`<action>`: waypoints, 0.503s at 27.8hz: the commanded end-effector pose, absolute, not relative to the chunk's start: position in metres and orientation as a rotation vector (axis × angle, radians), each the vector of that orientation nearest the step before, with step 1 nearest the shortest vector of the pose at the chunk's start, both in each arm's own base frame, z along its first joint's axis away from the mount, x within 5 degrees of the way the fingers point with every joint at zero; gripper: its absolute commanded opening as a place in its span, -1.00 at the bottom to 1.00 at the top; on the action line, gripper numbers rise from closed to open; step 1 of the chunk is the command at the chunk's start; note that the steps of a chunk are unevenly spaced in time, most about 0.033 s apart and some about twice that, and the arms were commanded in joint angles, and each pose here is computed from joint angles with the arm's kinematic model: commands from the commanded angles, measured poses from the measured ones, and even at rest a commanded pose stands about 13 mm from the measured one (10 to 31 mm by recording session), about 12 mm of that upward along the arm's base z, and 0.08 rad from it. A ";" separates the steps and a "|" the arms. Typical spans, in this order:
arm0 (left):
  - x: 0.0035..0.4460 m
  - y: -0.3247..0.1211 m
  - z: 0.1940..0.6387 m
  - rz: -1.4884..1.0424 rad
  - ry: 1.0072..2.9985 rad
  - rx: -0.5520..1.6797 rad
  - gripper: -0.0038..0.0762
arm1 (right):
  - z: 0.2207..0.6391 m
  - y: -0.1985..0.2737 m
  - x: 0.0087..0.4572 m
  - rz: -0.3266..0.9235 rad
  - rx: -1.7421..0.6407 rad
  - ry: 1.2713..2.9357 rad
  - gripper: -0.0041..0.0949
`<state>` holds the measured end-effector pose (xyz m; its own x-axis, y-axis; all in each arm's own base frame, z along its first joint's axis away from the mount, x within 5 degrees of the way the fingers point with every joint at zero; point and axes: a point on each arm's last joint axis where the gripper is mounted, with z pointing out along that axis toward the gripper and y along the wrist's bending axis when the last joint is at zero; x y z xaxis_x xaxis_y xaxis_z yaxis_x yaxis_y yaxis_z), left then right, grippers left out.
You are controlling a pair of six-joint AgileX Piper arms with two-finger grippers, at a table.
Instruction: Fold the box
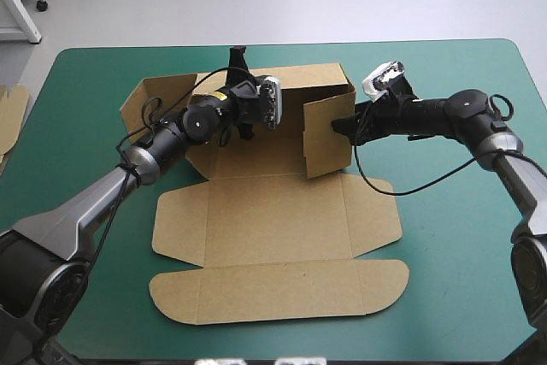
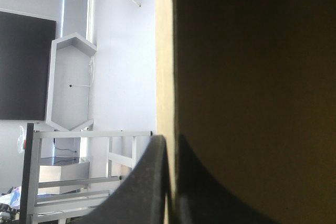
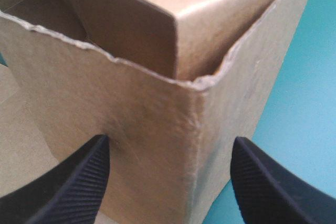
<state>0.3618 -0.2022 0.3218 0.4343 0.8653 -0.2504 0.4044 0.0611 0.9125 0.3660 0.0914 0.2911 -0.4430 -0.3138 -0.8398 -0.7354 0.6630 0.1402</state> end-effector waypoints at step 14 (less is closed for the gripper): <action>0.355 -0.216 0.347 0.553 1.126 1.374 -0.94 | 0.327 0.092 0.366 0.602 -0.727 1.937 0.36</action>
<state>0.3606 -0.2167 0.3177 0.4306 0.8653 -0.2564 0.3740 0.0875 0.9233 0.3703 0.0914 0.2970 -0.4284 -0.3034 -0.8511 -0.7178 0.6864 0.1167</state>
